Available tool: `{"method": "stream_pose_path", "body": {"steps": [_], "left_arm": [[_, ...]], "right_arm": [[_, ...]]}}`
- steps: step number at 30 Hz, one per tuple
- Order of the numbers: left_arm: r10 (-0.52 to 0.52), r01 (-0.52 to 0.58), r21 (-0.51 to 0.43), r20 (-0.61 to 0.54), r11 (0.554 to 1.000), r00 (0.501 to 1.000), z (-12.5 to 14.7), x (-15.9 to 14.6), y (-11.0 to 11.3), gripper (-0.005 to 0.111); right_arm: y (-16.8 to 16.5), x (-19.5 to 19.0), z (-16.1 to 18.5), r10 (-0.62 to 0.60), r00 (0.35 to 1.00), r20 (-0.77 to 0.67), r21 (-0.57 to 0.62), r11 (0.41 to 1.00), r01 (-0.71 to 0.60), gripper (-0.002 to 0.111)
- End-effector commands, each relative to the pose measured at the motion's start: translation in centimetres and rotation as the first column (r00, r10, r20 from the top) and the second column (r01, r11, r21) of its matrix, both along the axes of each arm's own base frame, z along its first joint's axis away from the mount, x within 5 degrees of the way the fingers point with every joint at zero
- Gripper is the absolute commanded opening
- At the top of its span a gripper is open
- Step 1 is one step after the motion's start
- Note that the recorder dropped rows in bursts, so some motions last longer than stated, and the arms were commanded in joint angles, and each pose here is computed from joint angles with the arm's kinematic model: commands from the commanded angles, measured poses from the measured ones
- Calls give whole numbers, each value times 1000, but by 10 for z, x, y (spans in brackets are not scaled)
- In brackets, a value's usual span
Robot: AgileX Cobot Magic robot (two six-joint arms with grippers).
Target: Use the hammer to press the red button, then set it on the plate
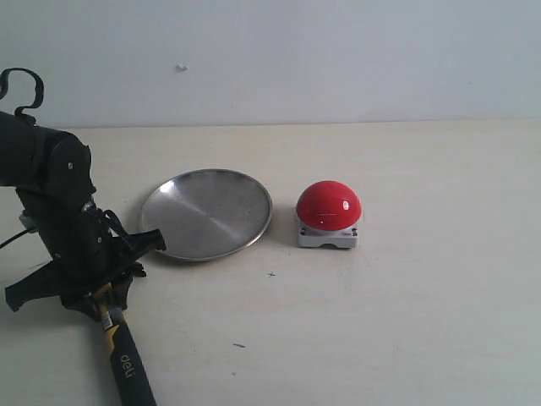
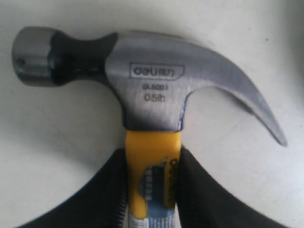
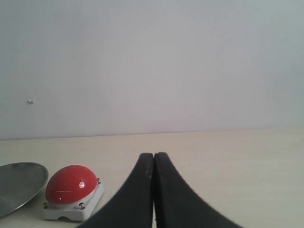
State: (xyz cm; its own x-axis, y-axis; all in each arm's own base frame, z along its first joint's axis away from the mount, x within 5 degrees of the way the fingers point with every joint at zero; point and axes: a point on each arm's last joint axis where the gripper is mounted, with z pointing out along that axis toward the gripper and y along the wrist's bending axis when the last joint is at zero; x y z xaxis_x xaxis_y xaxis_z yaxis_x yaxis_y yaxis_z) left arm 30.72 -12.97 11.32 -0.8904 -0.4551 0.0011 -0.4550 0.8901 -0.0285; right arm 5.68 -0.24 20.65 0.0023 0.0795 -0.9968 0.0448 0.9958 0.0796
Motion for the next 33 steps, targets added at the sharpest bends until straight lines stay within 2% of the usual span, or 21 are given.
{"method": "stream_pose_path", "body": {"steps": [1,13,23,33], "left_arm": [[-64,65,1,59,998,996,-7,6,-2,0],[-112,112,-9,30,994,993,-7,3,-3,0],[-197,197,9,21,980,980,-7,2,-2,0],[-213,213,8,8,977,977,-7,1,-2,0]], "right_arm": [[0,0,-1,-6,1000,9,-5,1000,6,0],[0,0,-1,-5,1000,9,-3,1000,5,0],[0,0,-1,-5,1000,9,-1,1000,5,0],[0,0,-1,-5,1000,9,-1,1000,5,0]]}}
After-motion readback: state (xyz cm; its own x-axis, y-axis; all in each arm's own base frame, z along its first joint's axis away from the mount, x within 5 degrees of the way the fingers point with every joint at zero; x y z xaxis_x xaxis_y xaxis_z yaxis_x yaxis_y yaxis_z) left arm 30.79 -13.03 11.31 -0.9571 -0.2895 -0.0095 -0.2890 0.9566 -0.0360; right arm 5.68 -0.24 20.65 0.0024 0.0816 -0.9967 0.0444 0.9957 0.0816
